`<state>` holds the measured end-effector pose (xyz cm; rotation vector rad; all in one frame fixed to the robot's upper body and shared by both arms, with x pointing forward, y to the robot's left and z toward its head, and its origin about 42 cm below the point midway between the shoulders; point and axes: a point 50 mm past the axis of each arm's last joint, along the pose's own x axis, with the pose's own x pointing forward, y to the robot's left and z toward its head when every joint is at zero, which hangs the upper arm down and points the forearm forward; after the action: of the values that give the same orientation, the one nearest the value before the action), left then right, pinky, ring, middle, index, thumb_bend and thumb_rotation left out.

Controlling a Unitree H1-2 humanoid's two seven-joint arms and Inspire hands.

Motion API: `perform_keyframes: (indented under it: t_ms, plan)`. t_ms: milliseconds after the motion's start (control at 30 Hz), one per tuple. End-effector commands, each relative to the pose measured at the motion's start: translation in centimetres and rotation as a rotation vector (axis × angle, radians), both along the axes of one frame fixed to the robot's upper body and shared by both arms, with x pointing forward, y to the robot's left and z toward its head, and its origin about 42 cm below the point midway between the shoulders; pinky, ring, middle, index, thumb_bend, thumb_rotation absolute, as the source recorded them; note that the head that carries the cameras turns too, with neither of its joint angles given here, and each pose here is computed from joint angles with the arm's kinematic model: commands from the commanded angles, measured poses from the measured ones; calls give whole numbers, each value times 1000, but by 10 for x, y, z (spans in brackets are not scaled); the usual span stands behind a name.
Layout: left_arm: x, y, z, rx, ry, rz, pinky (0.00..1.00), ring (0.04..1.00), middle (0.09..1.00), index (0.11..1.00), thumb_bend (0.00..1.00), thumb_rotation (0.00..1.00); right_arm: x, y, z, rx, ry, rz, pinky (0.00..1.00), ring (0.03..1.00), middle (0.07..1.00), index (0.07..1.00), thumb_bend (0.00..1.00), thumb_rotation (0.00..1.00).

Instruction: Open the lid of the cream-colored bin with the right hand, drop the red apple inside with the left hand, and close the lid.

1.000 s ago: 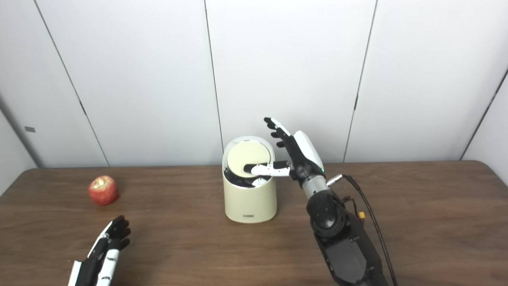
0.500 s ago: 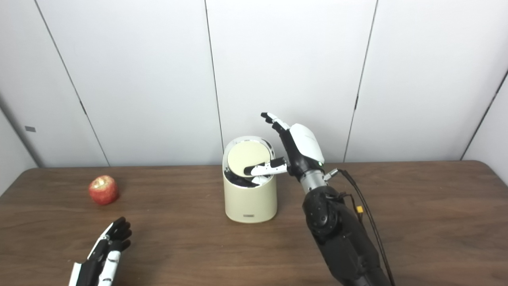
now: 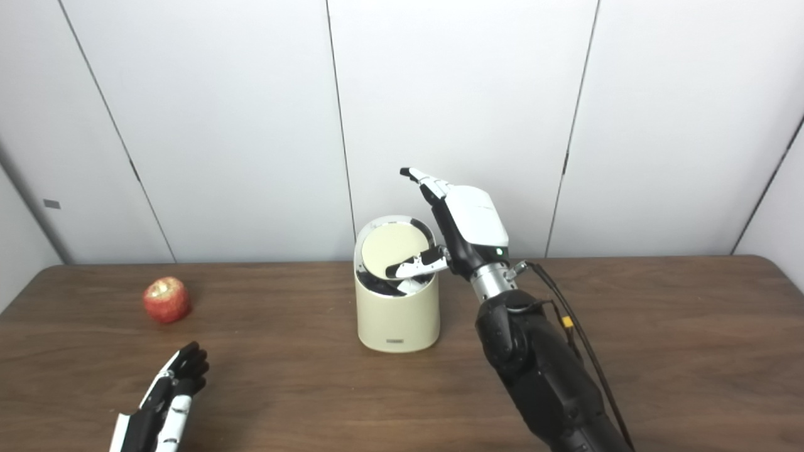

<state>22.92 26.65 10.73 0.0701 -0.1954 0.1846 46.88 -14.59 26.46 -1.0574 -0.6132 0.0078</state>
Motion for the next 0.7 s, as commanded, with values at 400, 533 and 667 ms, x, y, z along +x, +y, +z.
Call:
perform_keyframes:
  t_ms: [400, 533, 667]
  plan:
    - [-13, -1, -38, -9, 117, 33, 890, 871, 874, 894, 420, 698, 1, -16, 35, 79, -15, -17, 717, 806, 848, 869, 815, 361]
    - [-16, 0, -37, -10, 118, 29, 900, 877, 875, 896, 407, 678, -12, -24, 38, 278, 83, 3, 687, 803, 850, 860, 661, 514]
    - [-18, 1, -36, -9, 122, 28, 896, 878, 879, 899, 389, 651, -28, -39, 39, 476, 213, 36, 668, 777, 829, 843, 493, 806]
